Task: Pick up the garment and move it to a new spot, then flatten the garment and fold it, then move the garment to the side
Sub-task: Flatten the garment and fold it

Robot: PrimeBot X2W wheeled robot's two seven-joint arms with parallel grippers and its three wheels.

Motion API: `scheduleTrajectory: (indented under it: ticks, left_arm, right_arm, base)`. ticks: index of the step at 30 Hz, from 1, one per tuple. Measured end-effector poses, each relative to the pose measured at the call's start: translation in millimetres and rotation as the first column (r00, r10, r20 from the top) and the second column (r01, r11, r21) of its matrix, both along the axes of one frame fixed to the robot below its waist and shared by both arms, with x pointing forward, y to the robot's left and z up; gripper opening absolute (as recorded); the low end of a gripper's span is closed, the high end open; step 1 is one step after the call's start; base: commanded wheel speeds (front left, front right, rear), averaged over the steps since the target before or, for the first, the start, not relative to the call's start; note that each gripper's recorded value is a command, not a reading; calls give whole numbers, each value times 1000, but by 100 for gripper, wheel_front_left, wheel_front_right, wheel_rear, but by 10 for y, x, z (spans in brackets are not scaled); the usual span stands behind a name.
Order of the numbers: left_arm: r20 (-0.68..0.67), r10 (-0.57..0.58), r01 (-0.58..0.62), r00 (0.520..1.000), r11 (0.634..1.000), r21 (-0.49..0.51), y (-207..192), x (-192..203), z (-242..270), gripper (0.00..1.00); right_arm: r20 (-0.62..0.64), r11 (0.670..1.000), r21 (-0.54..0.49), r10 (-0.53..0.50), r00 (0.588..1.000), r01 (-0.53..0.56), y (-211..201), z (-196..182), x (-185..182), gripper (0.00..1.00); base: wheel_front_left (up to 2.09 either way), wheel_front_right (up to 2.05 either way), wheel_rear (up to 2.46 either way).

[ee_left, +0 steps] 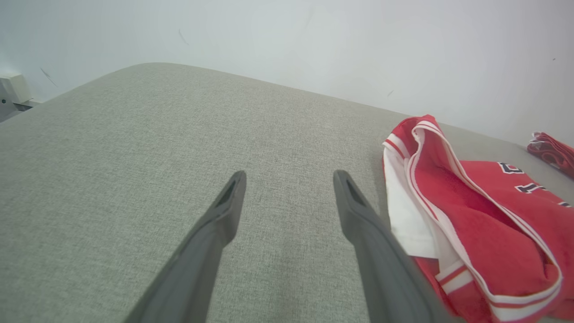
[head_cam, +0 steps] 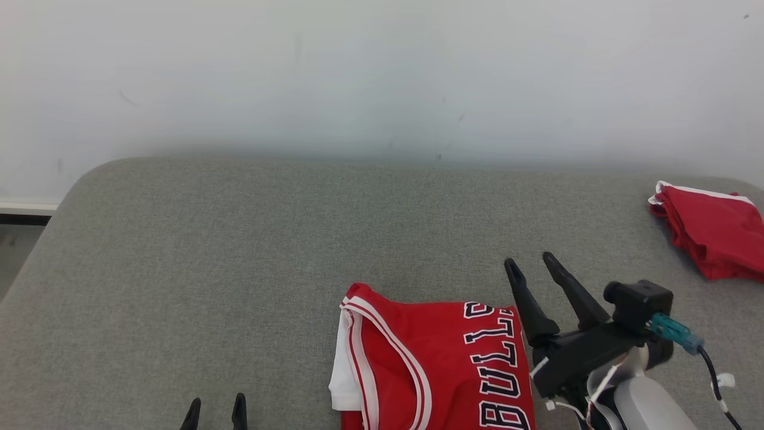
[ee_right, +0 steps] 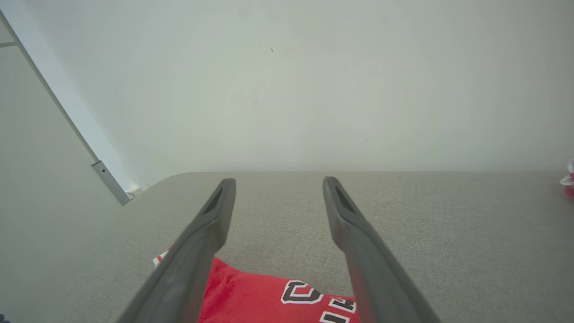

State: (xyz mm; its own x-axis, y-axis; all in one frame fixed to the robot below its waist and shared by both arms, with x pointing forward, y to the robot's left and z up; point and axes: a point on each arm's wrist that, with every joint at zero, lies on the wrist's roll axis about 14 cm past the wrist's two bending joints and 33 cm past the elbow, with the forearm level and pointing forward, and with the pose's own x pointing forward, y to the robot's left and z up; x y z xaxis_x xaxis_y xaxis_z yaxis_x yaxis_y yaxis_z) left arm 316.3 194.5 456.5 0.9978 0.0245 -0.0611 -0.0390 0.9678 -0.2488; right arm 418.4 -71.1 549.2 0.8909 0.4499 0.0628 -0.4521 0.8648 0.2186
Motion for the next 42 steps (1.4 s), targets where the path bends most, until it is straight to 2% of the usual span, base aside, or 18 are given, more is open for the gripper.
scheduleTrajectory:
  ticks: [5,8,11,16,20,24,42]
  left_arm:
    - [-1,-13,13,1000,1000,12,-29,20,0,100]
    - [-1,-22,22,1000,1000,14,-55,34,2,100]
    - [-2,-32,32,999,999,14,-84,42,-2,100]
    - [-5,-43,44,999,999,20,-115,54,-8,100]
    - [2,-46,46,999,999,25,-119,71,15,100]
    - [4,-47,47,999,999,25,-121,78,20,100]
    - [13,-43,42,999,997,60,-90,119,59,100]
  right_arm:
    - [-8,994,9,-108,994,108,-362,-141,-95,100]
    - [34,987,5,-158,987,158,-508,-131,-159,100]
    - [40,977,42,-213,976,211,-620,-172,-241,100]
    - [69,967,-24,-253,965,255,-733,-277,-357,100]
    - [50,966,-7,-259,964,260,-677,-363,-437,100]
    - [18,962,-33,-269,963,270,-714,-502,-504,100]
    - [9,958,-8,-287,958,287,-684,-510,-538,100]
  base:
    - [0,0,0]
    - [0,0,0]
    - [0,0,0]
    - [0,0,0]
    - [0,0,0]
    - [0,0,0]
    - [0,0,0]
